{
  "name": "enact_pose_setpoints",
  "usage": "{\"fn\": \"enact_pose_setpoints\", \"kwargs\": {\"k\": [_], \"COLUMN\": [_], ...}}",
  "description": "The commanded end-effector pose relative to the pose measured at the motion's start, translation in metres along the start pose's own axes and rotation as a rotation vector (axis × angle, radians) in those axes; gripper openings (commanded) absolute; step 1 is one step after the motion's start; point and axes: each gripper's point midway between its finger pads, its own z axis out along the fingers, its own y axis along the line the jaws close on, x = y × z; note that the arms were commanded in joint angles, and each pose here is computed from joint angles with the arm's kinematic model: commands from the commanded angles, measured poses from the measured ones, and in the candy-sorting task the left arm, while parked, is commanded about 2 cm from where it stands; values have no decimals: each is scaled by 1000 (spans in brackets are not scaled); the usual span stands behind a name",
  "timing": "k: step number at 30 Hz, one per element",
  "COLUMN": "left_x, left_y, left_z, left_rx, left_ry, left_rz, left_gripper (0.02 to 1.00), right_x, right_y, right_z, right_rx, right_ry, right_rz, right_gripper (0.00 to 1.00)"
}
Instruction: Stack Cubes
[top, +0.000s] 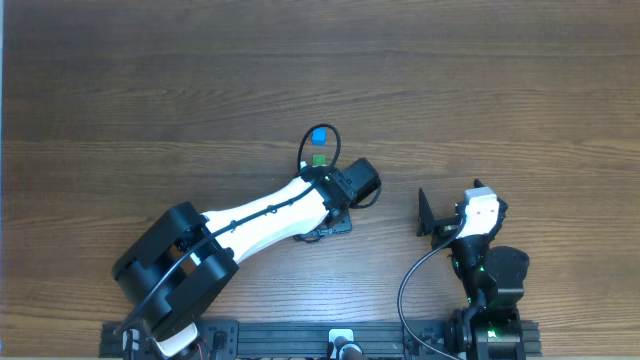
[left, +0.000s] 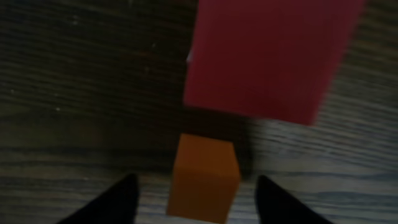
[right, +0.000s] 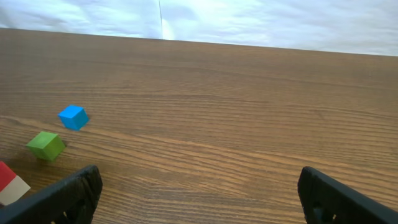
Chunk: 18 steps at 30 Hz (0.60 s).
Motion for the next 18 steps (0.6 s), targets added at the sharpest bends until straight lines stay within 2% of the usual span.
{"fn": "enact_pose_setpoints", "kwargs": {"k": [1, 11, 15, 18], "left_x": [1, 1, 1, -1], "left_y": [1, 1, 1, 1], "left_z": [-2, -2, -6, -25], "left_rx": [8, 7, 17, 50], "left_ry": [1, 1, 1, -14], "left_rz": [4, 4, 3, -1], "left_gripper": [505, 165, 80, 38], "right_x": [2, 2, 2, 2], "right_y": [2, 2, 2, 2], "right_z": [0, 0, 0, 0], "right_rx": [-8, -8, -8, -8], "right_ry": [2, 2, 2, 2], "right_rz": [2, 2, 2, 2], "right_gripper": [991, 991, 993, 993]}}
